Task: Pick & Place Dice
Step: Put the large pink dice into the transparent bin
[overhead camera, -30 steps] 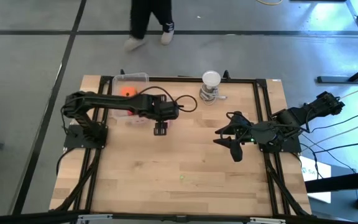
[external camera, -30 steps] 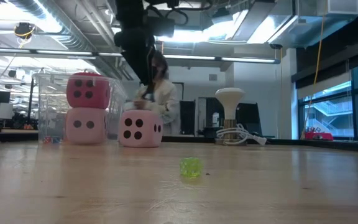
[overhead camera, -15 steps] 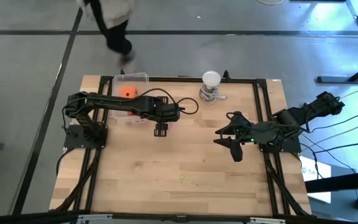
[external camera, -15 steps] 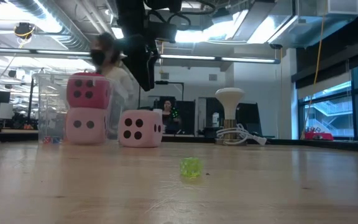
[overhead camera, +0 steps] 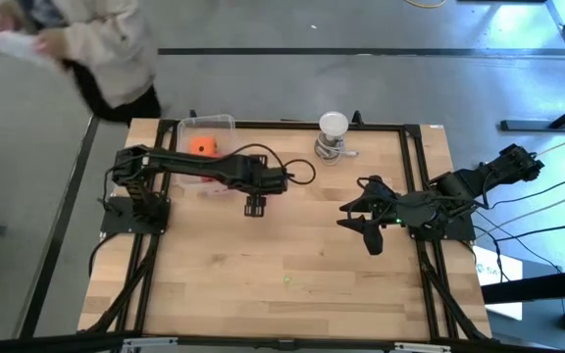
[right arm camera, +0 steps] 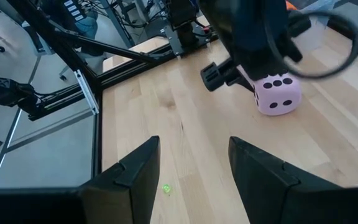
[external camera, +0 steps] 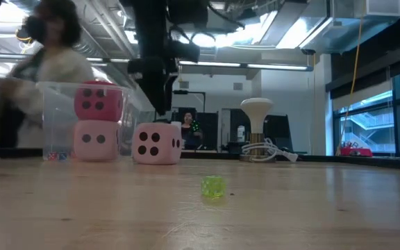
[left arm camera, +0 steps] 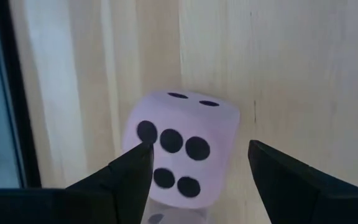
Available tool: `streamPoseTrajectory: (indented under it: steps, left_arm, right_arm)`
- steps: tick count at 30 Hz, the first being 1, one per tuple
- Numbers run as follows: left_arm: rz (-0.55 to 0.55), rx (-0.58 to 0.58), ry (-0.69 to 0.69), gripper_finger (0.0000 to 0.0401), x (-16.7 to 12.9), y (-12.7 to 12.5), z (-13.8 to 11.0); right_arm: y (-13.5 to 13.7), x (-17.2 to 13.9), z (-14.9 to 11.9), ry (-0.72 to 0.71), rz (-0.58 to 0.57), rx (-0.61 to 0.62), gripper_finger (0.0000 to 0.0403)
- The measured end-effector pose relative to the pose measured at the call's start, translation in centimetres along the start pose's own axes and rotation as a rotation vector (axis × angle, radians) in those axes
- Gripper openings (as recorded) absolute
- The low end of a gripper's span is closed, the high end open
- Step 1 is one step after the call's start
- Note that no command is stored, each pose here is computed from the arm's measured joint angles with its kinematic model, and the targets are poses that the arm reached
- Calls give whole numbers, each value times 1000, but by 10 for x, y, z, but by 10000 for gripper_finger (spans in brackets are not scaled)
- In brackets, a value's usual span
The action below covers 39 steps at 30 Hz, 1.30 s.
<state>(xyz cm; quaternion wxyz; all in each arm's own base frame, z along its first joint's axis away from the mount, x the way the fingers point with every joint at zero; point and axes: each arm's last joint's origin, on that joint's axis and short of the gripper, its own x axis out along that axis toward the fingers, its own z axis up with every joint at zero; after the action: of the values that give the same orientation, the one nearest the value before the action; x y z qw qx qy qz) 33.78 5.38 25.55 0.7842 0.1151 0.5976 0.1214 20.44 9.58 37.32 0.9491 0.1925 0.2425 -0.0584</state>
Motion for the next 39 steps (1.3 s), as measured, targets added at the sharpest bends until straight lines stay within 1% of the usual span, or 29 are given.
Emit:
streamPoseTrajectory:
  steps: [6,9,11,13,18,22,27,33,36,39]
  left_arm:
    - [10,34,112,252,27,-4,0]
    - [23,26,150,251,33,-4,-2]
    - [58,32,169,249,35,-3,-2]
    - [68,32,168,247,37,-2,-2]
    - [46,4,145,246,42,3,1]
    - [41,1,159,246,50,4,1]
    - [37,15,206,246,67,-1,2]
    - [33,-7,278,245,89,-8,-1]
    - [28,-28,298,238,95,-11,-1]
    - [28,-41,322,217,97,-12,-3]
  right_arm:
    - [0,0,0,5,6,1,190]
    - [1,0,-1,13,16,4,190]
    - [1,0,-1,13,17,4,190]
    - [1,0,-1,13,17,7,190]
    - [1,0,-1,12,17,7,190]
    - [1,0,0,12,16,8,190]
    - [1,0,-1,12,16,8,190]
    - [1,0,-1,13,16,8,190]
    - [1,0,-1,13,16,8,190]
    - [1,0,-1,14,15,7,190]
